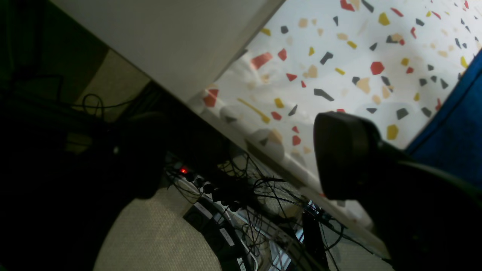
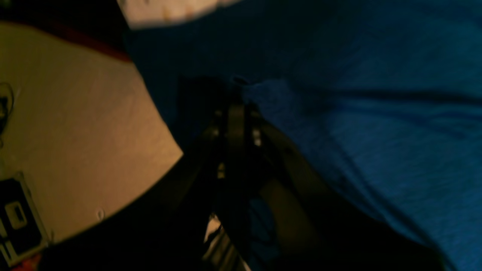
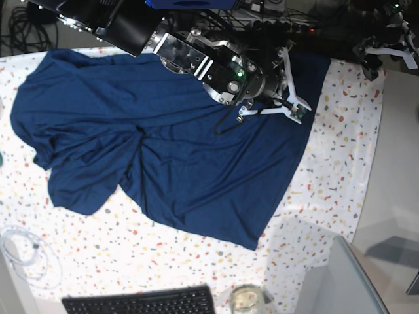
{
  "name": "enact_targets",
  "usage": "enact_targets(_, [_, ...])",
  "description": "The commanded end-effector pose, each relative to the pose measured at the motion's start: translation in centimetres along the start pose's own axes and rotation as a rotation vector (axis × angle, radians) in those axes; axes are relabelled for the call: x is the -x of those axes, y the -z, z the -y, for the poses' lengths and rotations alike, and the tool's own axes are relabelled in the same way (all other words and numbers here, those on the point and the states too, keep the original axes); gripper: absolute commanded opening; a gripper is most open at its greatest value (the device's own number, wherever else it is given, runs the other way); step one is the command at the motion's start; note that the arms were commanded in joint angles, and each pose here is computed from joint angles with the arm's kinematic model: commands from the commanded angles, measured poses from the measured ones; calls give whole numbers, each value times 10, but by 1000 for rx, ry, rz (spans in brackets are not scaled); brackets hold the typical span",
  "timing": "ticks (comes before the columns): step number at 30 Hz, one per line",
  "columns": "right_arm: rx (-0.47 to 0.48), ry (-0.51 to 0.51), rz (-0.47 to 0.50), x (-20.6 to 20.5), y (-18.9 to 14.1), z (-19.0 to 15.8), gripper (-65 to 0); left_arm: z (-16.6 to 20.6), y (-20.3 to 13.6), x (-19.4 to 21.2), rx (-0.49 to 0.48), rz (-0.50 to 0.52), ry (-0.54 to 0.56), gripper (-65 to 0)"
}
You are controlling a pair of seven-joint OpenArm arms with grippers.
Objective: Layout the t-shirt on the table in an organized manner, then fold the t-shirt properly
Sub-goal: 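Drag the grasped fabric with the right gripper toward the left gripper, then grasp the shirt's side edges with both grippers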
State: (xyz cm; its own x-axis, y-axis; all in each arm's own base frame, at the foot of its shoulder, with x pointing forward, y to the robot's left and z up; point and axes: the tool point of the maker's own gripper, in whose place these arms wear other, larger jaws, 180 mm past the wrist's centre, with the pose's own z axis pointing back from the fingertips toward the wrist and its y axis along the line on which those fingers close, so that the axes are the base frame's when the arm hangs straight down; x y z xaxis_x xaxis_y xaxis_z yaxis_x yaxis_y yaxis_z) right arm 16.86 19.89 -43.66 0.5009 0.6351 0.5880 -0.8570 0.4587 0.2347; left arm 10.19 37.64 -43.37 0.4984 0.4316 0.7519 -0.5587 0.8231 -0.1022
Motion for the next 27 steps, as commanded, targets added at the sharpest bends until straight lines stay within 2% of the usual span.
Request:
enact_targets(1, [-4, -13, 56, -23, -2, -3, -650, -3, -2, -13, 1, 40, 15, -71])
enact_targets(10, [-3, -5, 55, -19, 3, -1, -647, -1, -2, -13, 6, 40, 15, -71])
enact_targets(12, [-5, -5, 59, -21, 2, -3, -623, -1, -2, -13, 6, 40, 15, -71])
enact_targets(14, [-7, -9, 66, -24, 0, -4, -522, 0, -2, -13, 8, 40, 15, -71])
enact_targets(16, [-8, -16, 110, -38, -9, -5, -372, 1, -1, -13, 10, 40, 15, -71])
enact_targets(18, [28, -13, 140, -42, -29, 14, -225, 1, -1, -13, 10, 40, 15, -71])
enact_targets(19, [54, -5, 171, -48, -45, 27, -171, 2, -1, -15, 14, 45, 17, -72])
enact_targets(20, [82, 8, 194, -48, -62, 40, -153, 5, -2, -19, 21, 54, 22, -72])
enact_targets(22, [174, 83, 232, -33, -97, 79, -191, 10, -4, -25, 32, 70, 32, -76])
enact_targets(24, [292, 196, 268, -10, -133, 124, -279, 14, -5, -31, 41, 85, 39, -125])
enact_targets(25, [362, 262, 279, 6, -151, 149, -336, 16, -5, -34, 45, 92, 40, -186])
enact_targets(27, [517, 408, 281, 48, -190, 201, -482, 24, -5, -39, 62, 106, 41, -372])
